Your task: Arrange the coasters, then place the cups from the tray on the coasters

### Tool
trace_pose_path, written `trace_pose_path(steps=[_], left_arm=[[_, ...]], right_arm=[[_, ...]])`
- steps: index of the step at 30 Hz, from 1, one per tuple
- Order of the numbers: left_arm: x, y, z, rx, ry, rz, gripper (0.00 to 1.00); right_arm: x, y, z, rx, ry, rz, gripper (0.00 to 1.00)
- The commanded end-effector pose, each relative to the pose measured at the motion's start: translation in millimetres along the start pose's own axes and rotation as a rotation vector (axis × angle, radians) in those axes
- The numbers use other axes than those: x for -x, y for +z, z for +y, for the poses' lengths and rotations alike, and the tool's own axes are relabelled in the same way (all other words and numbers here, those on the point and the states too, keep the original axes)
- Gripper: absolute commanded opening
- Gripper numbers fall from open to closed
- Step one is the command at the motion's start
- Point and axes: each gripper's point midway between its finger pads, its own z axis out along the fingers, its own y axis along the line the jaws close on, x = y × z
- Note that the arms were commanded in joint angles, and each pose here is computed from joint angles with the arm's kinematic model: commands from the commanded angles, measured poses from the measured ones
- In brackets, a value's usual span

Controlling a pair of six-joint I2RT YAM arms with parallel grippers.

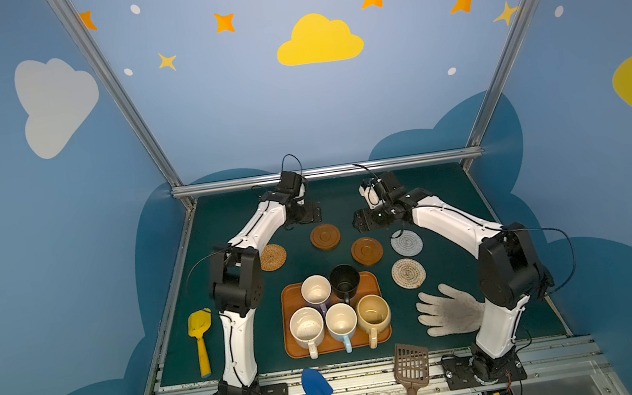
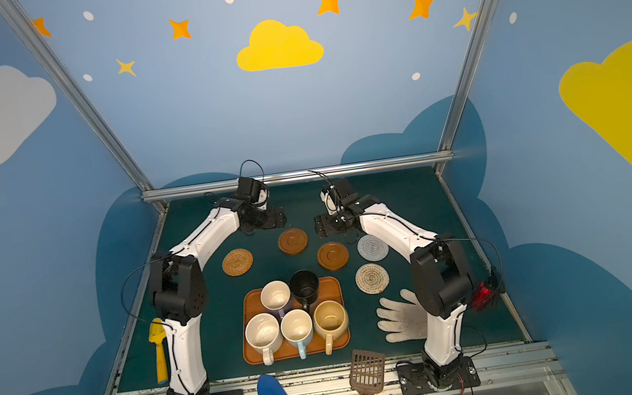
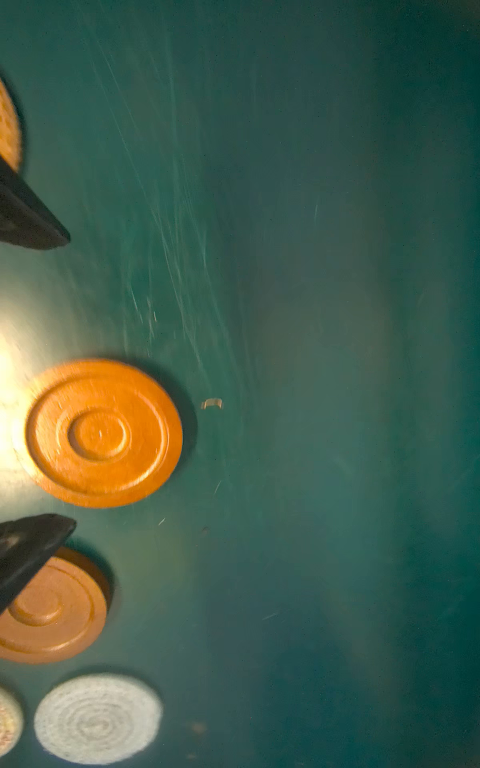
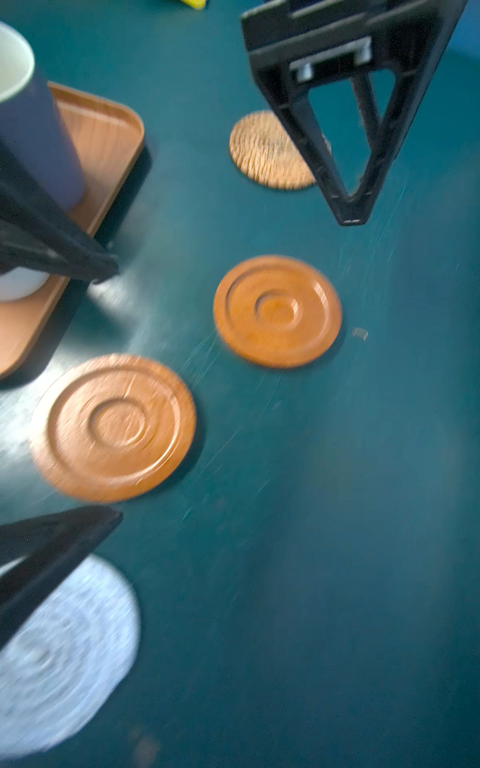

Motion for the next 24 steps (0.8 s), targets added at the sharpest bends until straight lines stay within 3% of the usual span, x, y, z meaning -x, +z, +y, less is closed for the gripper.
trace_pose_path(steps=[1,7,14,24], left_arm=[[-25.6,22.7,-3.5,0.014,0.050,0.115,0.99],[-32.4,40.5,-1.3,0.076,0.091,0.146,0.97],[-47.2,52.5,10.9,0.135,0.147,0.217,0.94],[-71.7,38.9,31.6,0.240,0.157,0.245,0.79]], right_arm=[[-42.6,2.4,-20.7,-0.072,0.044,0.134,0.82],[-76.7,6.8,-39.4,-0.130,0.080,0.219,0.81],[-73.9,1.9,-33.5,-0.091,0.088,0.185,0.80],[-82.0,13.5,-35.6,-0.087,0.118,0.222,0.79]])
